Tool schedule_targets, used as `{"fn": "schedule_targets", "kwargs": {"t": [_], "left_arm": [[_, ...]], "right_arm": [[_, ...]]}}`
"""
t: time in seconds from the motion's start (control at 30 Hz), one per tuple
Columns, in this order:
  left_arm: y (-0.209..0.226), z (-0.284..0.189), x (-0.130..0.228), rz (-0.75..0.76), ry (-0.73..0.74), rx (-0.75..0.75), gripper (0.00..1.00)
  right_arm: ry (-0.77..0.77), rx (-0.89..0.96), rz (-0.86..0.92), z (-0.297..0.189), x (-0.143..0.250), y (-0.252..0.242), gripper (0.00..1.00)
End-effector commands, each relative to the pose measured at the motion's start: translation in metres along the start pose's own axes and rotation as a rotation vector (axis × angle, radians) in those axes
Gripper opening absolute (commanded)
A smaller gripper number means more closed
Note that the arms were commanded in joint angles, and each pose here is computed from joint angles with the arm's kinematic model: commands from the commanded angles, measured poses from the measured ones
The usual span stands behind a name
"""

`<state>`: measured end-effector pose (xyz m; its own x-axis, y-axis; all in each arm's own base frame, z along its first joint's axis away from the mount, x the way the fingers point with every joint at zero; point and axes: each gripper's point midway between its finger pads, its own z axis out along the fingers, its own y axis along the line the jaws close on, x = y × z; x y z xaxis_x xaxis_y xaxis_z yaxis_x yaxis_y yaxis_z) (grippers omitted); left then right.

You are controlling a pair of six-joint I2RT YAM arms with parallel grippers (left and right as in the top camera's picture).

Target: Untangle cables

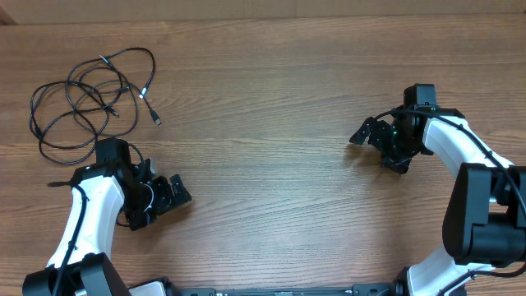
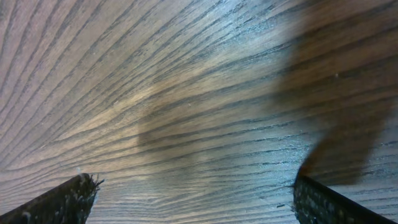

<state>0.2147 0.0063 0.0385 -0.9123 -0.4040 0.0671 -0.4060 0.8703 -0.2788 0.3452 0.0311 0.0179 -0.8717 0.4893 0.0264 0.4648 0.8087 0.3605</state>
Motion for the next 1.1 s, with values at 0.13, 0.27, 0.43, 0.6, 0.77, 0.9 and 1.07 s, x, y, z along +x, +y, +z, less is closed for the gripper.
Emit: {"fn": "schedule_targets", "kwargs": {"t": [0.13,0.27,0.43,0.6,0.77,0.9,1.07], "left_arm": [[-0.007,0.010,-0.045,0.084,-0.248,0.018,1.00],[-0.016,0.022,-0.050,0.171,-0.376,0.033,1.00],[-0.022,0.022,-0.064,0.246,-0.601,0.058,1.00],[-0.016,0.021,-0.064,0.266,-0.743,0.058,1.00],[-0.016,0.013,-0.065,0.286,-0.867,0.073,1.00],[-0.010,0.015,-0.058,0.288,-0.911,0.072,1.00],[-0.001,0.020,-0.050,0.249,-0.926,0.058,1.00]], "right_arm": [[-0.007,0.008,-0.001,0.000,-0.001,-0.001,1.00],[-0.007,0.008,-0.001,0.000,-0.001,-0.001,1.00],[-0.007,0.008,-0.001,0.000,-0.001,-0.001,1.00],[-0.007,0.008,-0.001,0.000,-0.001,-0.001,1.00],[-0.007,0.008,-0.001,0.000,-0.001,-0.001,1.00],[-0.007,0.008,0.000,0.000,-0.001,-0.001,1.00],[-0.007,0.008,-0.001,0.000,-0.001,-0.001,1.00]]}}
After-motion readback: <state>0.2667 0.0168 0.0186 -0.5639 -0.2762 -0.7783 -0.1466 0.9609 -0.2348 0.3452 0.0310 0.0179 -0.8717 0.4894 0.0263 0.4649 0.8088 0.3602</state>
